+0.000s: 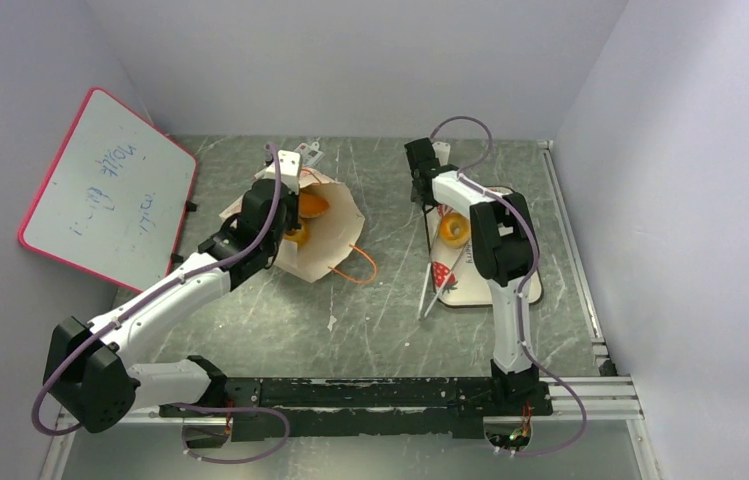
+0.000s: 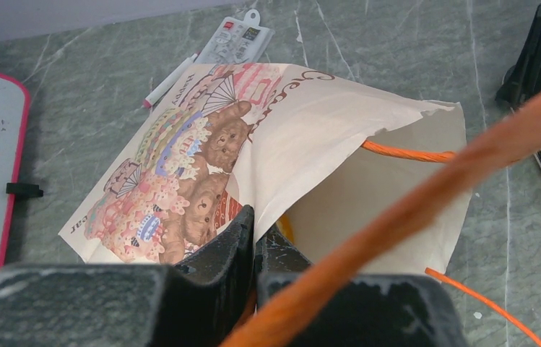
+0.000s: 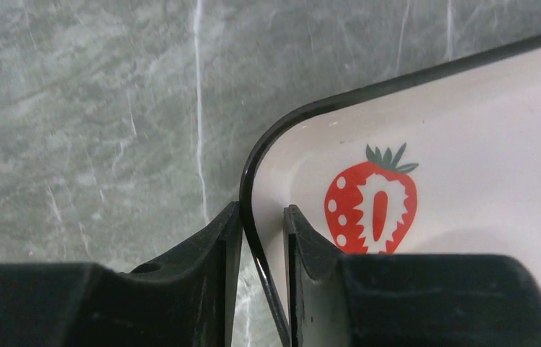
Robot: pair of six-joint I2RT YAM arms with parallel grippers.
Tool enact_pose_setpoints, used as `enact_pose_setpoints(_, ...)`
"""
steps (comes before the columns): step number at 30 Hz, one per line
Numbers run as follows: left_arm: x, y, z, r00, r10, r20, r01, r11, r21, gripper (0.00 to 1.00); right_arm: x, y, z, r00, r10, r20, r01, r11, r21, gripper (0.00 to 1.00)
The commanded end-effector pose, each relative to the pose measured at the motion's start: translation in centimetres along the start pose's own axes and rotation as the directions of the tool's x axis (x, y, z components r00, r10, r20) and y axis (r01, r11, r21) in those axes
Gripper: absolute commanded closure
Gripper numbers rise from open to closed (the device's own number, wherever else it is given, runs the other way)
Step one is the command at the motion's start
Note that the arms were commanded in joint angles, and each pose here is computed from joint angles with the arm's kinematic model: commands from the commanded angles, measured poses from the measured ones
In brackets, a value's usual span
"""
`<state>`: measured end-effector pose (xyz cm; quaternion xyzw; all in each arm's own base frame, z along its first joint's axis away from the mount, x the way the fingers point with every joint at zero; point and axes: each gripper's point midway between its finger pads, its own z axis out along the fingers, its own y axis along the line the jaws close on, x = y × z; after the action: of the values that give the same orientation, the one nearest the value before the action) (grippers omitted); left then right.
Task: Take the fake bread out of the paper bag
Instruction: Move the container to the center of the board.
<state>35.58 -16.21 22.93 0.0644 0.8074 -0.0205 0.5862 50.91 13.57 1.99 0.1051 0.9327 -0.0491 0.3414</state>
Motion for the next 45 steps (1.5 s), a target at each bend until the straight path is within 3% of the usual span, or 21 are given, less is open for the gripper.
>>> enact_pose_setpoints(1, -1.4, 0.0, -0.2, 0.998, -0.040, 0.046, 0.039, 0.999, 0.022, 0.93, 1.2, 0.9, 2.3, 0.998, -0.024, -0.056, 0.023, 0.999, -0.022, 0.81)
enact_pose_setpoints(12, -0.2, 0.1, -0.7, 0.999, -0.032, 0.014, 0.031, 0.999, 0.029, 0.93, -1.6, 5.8, 4.8, 0.996, -0.084, -0.008, 0.082, 0.985, -0.155, 0.83)
enact_pose_setpoints(26, 0.3, 0.6, -1.4, 1.000, -0.028, -0.007, 0.028, 0.999, 0.020, 0.93, 0.7, 12.9, 3.8, 0.964, -0.260, 0.049, 0.262, 0.910, -0.321, 0.83)
enact_pose_setpoints(28, 0.2, 0.6, -1.5, 1.000, -0.027, -0.007, 0.027, 0.999, 0.023, 0.93, 0.3, 12.8, 3.3, 0.960, -0.272, 0.067, 0.279, 0.911, -0.303, 0.78)
enact_pose_setpoints(33, 0.3, 0.5, -1.5, 1.000, -0.029, -0.009, 0.029, 0.999, 0.027, 0.93, -3.3, 11.7, 0.1, 0.952, -0.258, 0.166, 0.293, 0.925, -0.241, 0.46)
enact_pose_setpoints(36, 0.7, 0.5, -1.5, 0.999, -0.027, -0.019, 0.027, 0.999, 0.026, 0.93, -5.8, 11.1, -2.4, 0.945, -0.243, 0.220, 0.292, 0.930, -0.225, 0.38)
enact_pose_setpoints(40, 0.9, 0.7, -1.8, 0.999, -0.030, -0.024, 0.031, 0.999, 0.025, 0.93, -8.1, 10.5, -6.0, 0.936, -0.207, 0.283, 0.276, 0.933, -0.232, 0.35)
enact_pose_setpoints(44, 0.8, 1.0, -2.1, 0.999, -0.023, -0.022, 0.024, 0.999, 0.022, 0.93, -11.9, 9.6, -13.4, 0.903, -0.042, 0.429, 0.198, 0.925, -0.326, 0.33)
enact_pose_setpoints(45, 0.9, 1.0, -2.2, 0.999, -0.021, -0.024, 0.021, 1.000, 0.022, 0.93, -12.4, 9.4, -15.3, 0.884, 0.004, 0.467, 0.191, 0.910, -0.369, 0.21)
